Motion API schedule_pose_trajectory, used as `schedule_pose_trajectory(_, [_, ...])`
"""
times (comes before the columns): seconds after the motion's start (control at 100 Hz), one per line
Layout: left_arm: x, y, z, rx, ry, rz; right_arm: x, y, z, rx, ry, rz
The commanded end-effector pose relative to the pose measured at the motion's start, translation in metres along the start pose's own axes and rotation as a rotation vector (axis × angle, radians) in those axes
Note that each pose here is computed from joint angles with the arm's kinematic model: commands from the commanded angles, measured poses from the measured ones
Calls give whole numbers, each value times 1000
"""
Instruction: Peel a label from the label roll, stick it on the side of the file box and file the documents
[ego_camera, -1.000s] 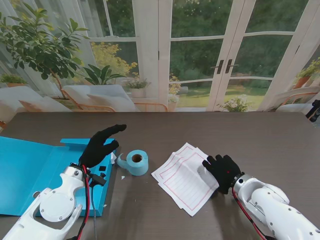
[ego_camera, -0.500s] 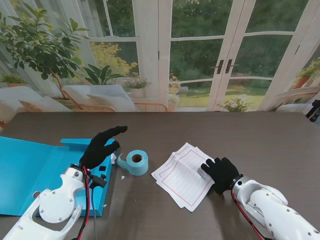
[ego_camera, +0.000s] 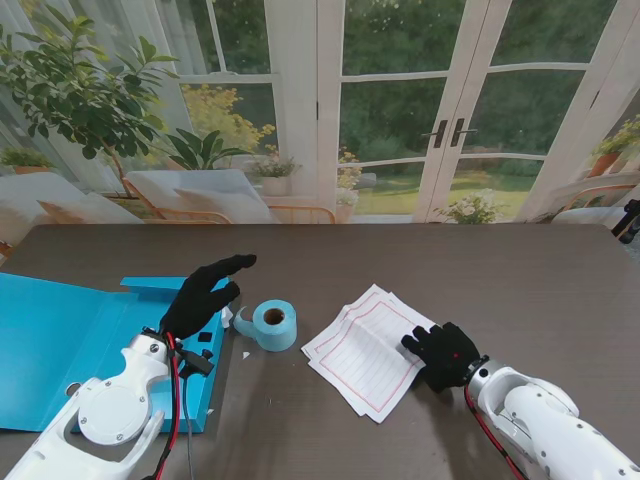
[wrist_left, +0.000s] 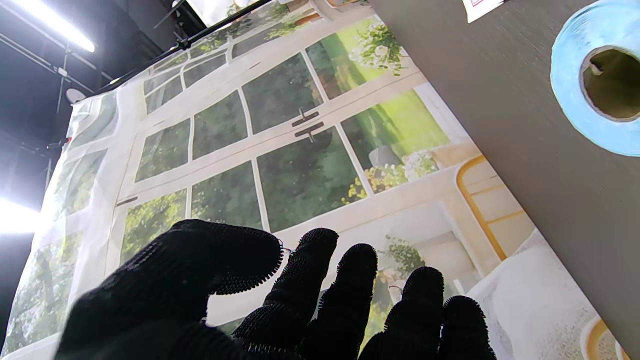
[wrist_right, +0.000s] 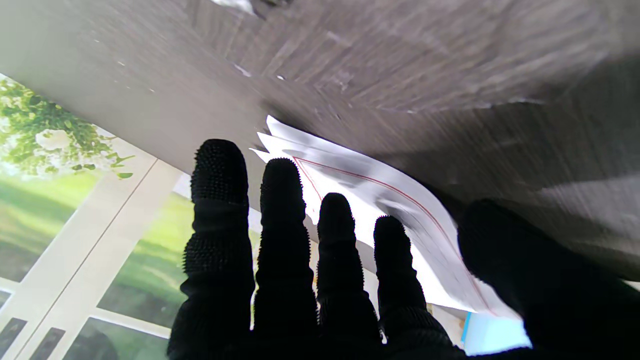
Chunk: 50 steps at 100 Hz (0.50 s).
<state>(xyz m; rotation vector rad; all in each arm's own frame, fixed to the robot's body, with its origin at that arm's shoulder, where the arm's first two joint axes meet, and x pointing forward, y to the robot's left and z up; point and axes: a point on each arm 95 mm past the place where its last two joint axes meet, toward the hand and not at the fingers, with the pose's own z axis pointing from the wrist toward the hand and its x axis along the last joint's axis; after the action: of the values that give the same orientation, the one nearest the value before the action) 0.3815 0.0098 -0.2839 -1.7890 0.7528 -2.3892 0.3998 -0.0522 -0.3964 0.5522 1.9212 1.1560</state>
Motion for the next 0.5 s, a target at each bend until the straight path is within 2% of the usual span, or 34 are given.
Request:
schedule_pose_trajectory(0.0, [2, 3, 0, -22, -1, -7, 4, -4, -1, 8, 11, 12])
schedule_pose_trajectory(0.49, [-1, 4, 1, -43, -24, -17, 7, -2, 3, -85, 6, 55])
